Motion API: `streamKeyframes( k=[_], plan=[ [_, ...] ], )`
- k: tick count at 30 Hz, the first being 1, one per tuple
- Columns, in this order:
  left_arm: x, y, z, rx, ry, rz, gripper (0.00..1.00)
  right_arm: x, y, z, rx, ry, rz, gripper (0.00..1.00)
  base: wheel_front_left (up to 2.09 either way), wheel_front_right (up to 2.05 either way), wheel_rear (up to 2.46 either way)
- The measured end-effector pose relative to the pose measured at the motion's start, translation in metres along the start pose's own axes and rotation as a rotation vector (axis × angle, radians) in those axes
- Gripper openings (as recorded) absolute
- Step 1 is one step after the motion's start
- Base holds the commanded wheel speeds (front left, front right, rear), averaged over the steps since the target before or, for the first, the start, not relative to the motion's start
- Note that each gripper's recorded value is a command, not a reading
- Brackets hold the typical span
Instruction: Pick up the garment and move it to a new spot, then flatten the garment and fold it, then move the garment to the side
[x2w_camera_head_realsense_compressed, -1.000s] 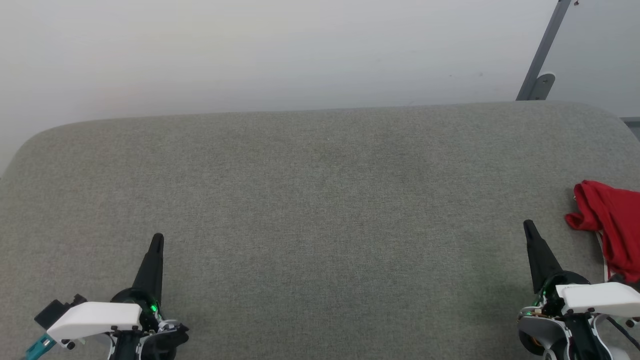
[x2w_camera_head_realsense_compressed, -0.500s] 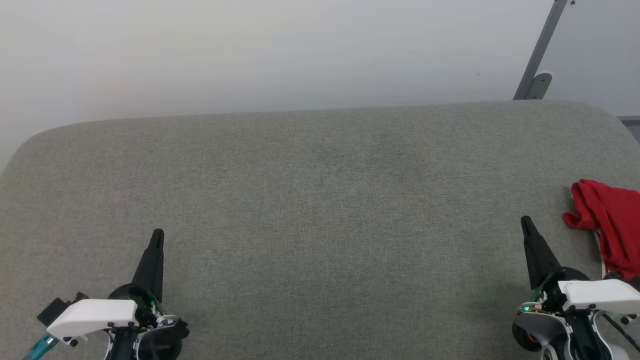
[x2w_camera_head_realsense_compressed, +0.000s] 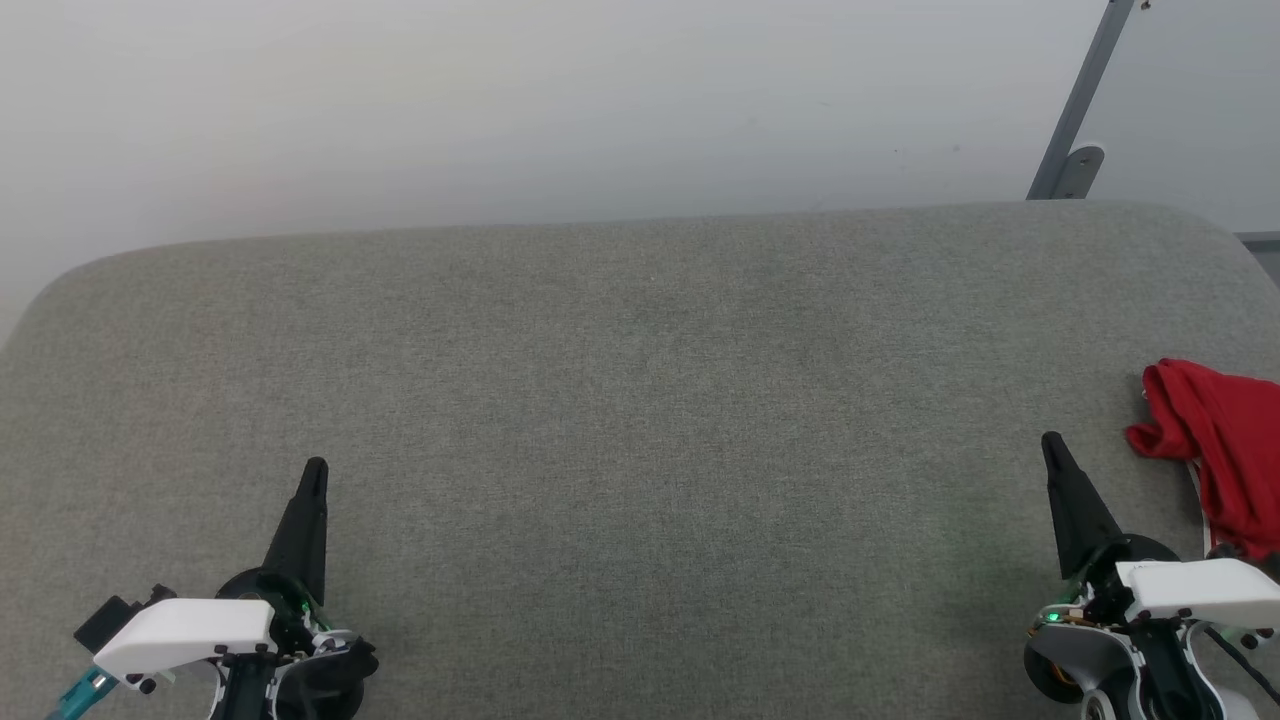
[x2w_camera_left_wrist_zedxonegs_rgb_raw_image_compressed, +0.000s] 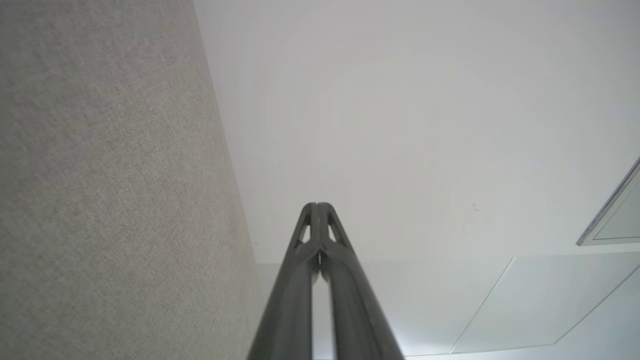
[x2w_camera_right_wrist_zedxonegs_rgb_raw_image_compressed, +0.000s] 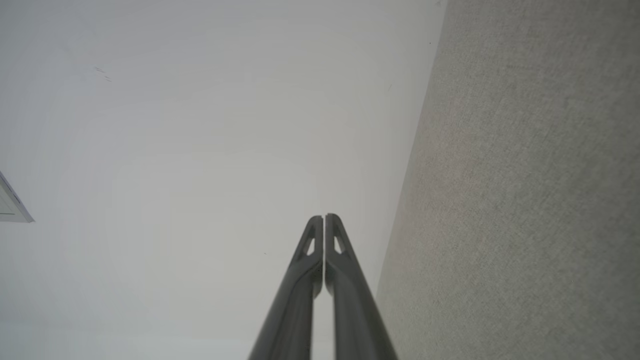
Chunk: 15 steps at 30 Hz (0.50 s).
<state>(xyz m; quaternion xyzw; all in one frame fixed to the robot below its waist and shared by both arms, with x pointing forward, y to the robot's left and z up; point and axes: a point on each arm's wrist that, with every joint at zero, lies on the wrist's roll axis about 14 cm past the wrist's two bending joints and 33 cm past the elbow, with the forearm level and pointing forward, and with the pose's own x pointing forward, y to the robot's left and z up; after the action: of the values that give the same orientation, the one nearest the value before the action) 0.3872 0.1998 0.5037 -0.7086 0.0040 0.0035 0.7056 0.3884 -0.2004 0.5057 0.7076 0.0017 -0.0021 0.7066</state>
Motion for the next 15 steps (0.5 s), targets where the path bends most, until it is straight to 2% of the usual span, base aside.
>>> streamKeyframes(
  k=[15],
  plan=[
    [0.0, 0.0, 0.0, -0.001, 0.0, 0.0, 0.0, 0.0, 0.0, -0.0001, 0.0, 0.0, 0.0, 0.0, 0.0, 0.0, 0.0]
  ],
)
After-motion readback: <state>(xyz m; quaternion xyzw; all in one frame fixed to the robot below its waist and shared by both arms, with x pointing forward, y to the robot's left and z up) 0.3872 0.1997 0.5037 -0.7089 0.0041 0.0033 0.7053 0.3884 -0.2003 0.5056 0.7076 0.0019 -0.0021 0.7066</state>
